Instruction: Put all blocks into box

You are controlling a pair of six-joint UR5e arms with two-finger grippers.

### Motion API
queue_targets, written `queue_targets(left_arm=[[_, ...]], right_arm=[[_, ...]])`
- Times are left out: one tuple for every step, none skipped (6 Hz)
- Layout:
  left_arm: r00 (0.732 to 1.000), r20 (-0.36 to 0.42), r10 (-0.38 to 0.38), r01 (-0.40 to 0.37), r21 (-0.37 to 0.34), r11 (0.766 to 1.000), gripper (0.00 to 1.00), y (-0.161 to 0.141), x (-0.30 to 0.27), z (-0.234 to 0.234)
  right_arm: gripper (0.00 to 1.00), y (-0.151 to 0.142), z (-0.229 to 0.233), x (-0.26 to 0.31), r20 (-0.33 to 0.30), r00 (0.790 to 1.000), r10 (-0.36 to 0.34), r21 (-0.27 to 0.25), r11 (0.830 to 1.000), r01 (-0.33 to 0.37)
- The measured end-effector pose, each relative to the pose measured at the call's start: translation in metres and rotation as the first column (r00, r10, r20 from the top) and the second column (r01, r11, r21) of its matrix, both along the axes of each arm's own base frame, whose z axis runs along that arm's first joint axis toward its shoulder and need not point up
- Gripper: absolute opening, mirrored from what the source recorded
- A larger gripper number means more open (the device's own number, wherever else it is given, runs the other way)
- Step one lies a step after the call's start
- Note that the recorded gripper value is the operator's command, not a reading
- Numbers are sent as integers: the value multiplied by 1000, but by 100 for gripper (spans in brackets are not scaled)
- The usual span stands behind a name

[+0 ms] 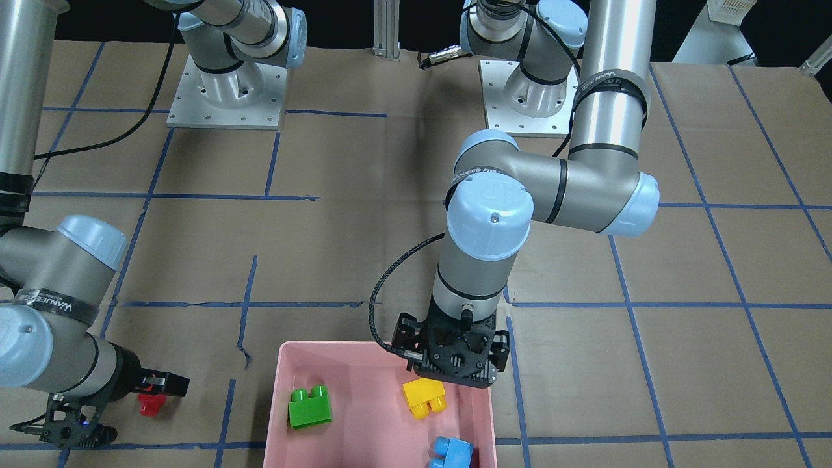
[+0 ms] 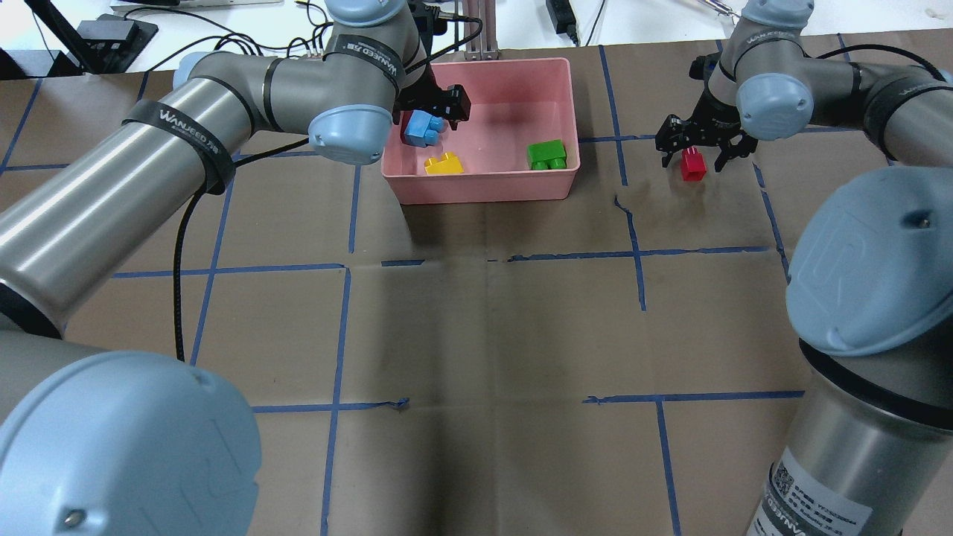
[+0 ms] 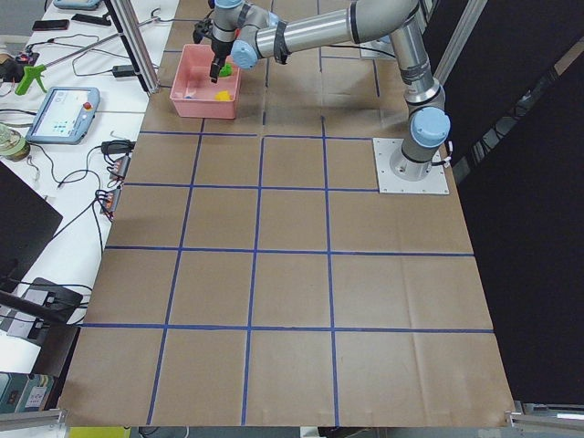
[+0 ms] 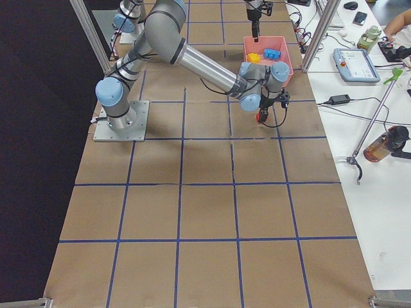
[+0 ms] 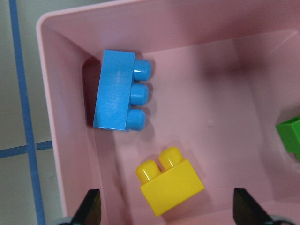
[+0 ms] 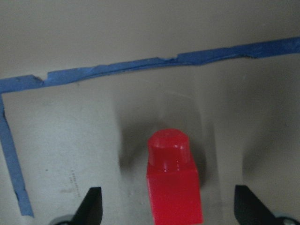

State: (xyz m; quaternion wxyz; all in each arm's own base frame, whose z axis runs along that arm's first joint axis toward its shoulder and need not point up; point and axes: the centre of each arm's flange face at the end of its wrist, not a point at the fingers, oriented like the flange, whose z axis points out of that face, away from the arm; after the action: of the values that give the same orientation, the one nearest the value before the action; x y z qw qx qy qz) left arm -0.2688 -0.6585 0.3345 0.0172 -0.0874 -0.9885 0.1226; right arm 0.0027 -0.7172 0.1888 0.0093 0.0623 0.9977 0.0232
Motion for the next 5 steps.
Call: queue_targets(left_arm=[[1000,23,21,-23,109,994,99,28,21,39],[998,41,45,-52,200,978,99,56,45,73],[997,48,67,-76,237,968,99,80,61,105],[995,54,82,-93,254,963,99,103,68,130],[994,61,91,-105,267,958,99,126,71,147]], right_arm=[[99,1,-3,-3,-28,1000,-1,7,1000,2],[72,1,-5,-3,-37,999,-3,8,1000,3],[40,-2,-2,-4,-43,999,-1,-8,1000,1],[28,-5,0,-5,-48,999,0,-26,1000,-2],[25,-6,1,-5,-48,999,-1,-33,999,0]])
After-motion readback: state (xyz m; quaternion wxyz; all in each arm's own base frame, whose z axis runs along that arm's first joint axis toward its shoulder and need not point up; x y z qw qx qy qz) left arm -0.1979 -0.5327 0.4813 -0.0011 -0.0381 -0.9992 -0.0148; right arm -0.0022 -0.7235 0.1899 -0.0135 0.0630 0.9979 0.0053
